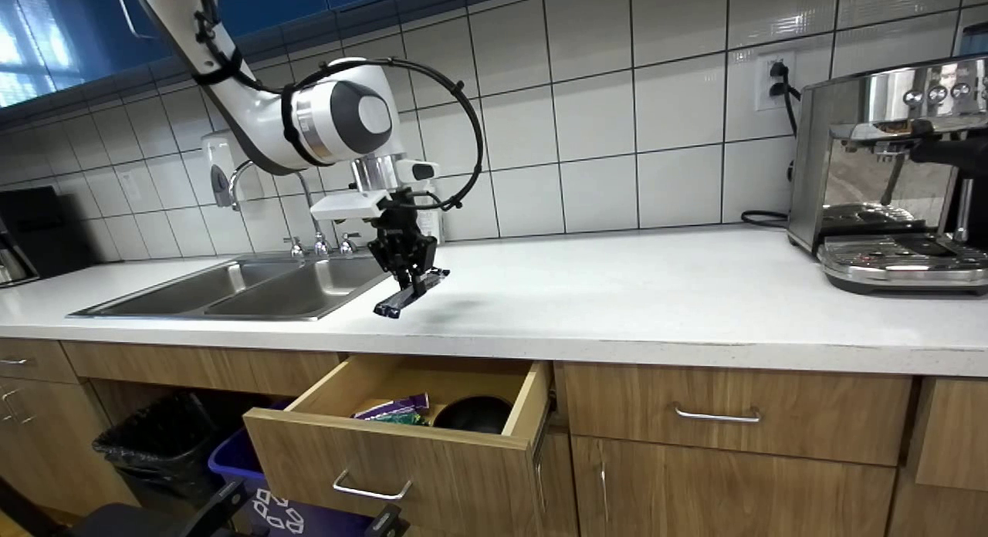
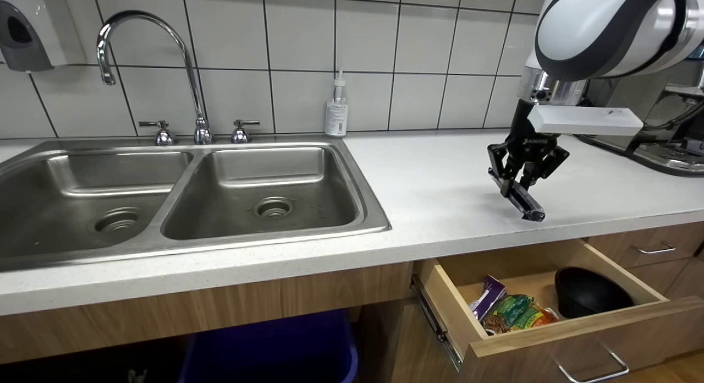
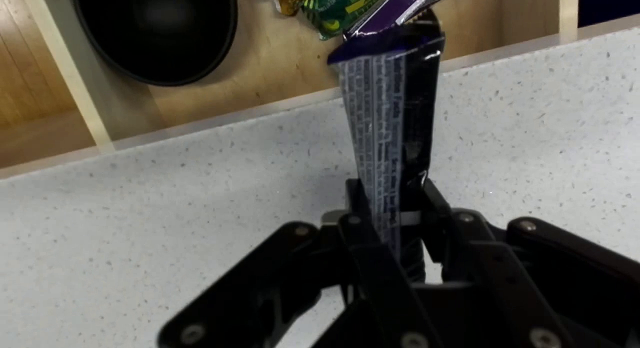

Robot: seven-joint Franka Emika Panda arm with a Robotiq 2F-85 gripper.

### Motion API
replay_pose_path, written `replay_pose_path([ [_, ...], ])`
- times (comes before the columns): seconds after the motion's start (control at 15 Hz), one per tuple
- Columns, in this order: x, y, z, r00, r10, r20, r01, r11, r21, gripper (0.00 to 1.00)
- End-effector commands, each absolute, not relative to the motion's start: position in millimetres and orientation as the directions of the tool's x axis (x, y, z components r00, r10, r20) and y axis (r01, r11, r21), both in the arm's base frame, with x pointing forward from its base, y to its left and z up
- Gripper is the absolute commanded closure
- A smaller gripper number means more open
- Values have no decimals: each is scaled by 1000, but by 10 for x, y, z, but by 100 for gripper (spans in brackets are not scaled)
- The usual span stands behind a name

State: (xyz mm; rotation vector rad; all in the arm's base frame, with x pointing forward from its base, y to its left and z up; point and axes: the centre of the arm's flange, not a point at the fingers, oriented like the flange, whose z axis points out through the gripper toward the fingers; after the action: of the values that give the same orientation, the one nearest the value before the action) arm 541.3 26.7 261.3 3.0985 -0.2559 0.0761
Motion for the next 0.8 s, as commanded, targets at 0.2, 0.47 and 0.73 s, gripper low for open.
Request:
replay_pose_path([
  [0.2,5152,302,2686,954,-296,50,-296,-955,-15,93],
  [0.47,5090,273,2713,926,-374,52,-374,-927,-24,93],
  [0.73,5017,257,2730,896,-439,56,-439,-898,-26,93],
])
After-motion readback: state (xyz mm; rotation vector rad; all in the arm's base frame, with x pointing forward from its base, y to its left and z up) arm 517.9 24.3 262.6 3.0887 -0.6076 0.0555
